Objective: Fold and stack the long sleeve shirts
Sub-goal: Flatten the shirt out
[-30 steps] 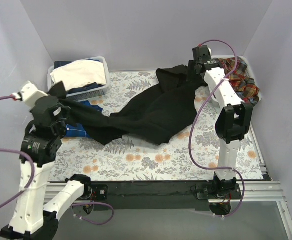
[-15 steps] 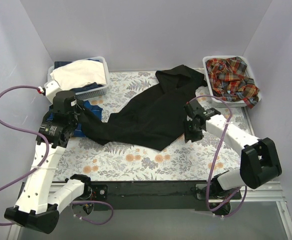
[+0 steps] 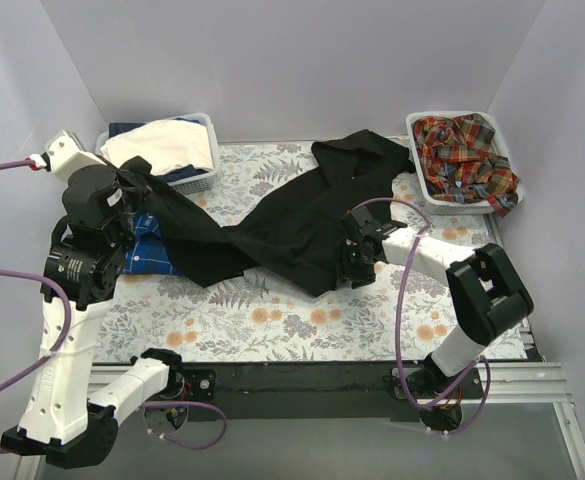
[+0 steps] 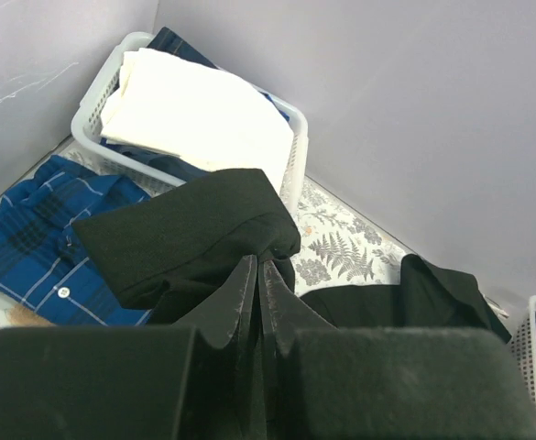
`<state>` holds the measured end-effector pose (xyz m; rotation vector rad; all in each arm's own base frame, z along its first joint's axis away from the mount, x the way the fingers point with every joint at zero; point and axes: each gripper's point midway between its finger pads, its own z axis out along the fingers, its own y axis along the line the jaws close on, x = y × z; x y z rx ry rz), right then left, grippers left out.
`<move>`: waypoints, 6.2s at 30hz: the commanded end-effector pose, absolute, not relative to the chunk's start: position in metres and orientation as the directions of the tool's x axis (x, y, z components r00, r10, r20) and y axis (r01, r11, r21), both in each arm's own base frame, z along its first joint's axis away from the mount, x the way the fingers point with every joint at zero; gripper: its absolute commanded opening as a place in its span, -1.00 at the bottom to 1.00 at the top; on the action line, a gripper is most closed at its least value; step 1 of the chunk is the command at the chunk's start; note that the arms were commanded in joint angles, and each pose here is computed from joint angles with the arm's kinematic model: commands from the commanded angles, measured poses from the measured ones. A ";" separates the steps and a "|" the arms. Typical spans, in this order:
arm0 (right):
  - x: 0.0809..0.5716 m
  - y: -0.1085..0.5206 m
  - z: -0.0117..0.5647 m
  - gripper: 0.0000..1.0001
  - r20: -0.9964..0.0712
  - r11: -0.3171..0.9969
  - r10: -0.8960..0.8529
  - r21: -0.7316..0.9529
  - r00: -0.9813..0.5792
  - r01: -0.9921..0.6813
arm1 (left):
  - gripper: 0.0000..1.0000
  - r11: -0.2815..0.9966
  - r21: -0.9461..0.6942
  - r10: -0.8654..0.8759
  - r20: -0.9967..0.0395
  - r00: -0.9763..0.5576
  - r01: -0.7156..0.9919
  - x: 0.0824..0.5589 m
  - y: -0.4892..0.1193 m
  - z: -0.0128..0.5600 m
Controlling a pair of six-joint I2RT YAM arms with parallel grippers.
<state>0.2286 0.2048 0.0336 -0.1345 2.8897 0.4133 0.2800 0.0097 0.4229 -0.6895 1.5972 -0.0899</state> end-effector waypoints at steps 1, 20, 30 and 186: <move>0.243 0.239 0.035 -0.01 -0.257 0.935 -0.089 0.311 -0.962 -0.169 | -1.00 0.827 -0.463 -0.478 -0.878 0.037 -0.319 0.282 0.003 0.442; 0.297 0.250 0.027 -0.58 -0.388 0.989 -0.001 0.137 -0.921 -0.058 | -1.00 0.852 -0.436 -0.425 -0.899 0.103 -0.291 0.283 -0.003 0.481; 0.315 0.249 0.089 -0.97 -0.497 0.988 -0.004 0.131 -0.868 -0.080 | -1.00 0.858 -0.361 -0.369 -0.928 0.050 -0.365 0.290 0.003 0.450; 0.164 0.052 0.023 -0.04 0.149 0.979 0.199 0.021 -0.969 0.204 | 0.05 0.938 0.015 -0.229 -0.720 -0.655 -0.345 0.570 -0.122 0.050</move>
